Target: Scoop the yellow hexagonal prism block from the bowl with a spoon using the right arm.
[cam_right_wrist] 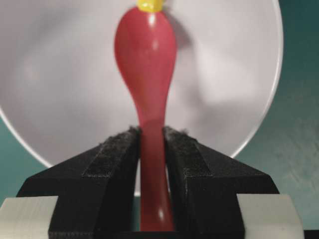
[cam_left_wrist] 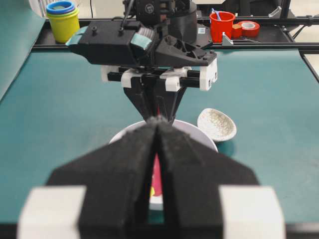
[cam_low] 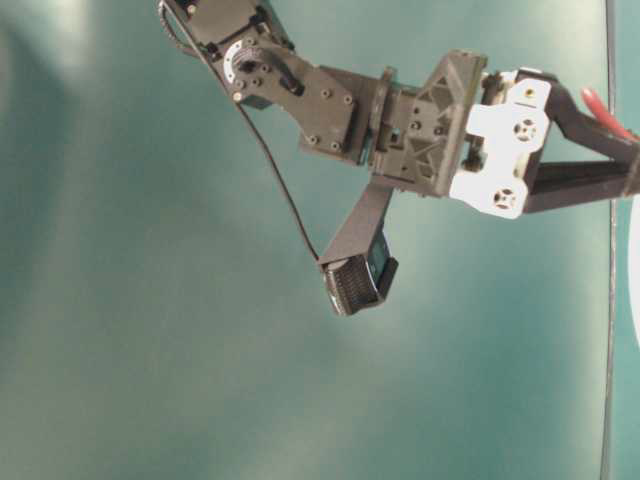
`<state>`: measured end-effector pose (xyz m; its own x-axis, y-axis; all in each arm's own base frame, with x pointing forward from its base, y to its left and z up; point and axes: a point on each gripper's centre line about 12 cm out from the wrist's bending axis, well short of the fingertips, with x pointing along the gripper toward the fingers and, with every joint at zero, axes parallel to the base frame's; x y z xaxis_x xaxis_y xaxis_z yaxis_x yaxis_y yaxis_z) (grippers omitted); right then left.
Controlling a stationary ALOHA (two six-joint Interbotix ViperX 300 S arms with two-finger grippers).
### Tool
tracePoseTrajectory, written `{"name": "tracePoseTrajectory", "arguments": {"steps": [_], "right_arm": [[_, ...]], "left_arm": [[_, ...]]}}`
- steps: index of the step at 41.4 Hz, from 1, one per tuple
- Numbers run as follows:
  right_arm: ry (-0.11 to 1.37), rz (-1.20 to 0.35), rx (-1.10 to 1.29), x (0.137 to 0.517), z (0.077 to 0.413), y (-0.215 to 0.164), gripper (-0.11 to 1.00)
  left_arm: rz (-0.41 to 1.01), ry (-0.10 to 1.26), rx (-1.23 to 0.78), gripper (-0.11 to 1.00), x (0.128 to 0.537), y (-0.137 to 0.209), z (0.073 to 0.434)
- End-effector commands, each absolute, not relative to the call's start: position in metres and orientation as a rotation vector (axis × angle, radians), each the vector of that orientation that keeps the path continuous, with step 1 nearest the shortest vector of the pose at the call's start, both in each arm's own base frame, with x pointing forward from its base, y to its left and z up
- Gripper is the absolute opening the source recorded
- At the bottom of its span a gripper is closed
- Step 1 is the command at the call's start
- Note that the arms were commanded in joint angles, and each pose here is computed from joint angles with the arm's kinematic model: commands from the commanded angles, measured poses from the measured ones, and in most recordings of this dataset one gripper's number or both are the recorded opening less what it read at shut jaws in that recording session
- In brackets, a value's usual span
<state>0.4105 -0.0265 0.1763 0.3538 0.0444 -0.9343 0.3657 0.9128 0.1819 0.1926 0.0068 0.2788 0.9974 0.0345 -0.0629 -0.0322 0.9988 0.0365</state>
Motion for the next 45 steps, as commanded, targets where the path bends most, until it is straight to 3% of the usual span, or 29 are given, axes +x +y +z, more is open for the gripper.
{"name": "tracePoseTrajectory", "arguments": {"steps": [1, 45], "right_arm": [[1.152, -0.209, 0.395, 0.414, 0.185, -0.026, 0.22], [1.045, -0.206, 0.396, 0.415, 0.19, -0.028, 0.22]], "left_arm": [[0.035, 0.039, 0.033, 0.01, 0.195, 0.007, 0.288], [0.034, 0.037, 0.034, 0.01, 0.195, 0.007, 0.288]]}}
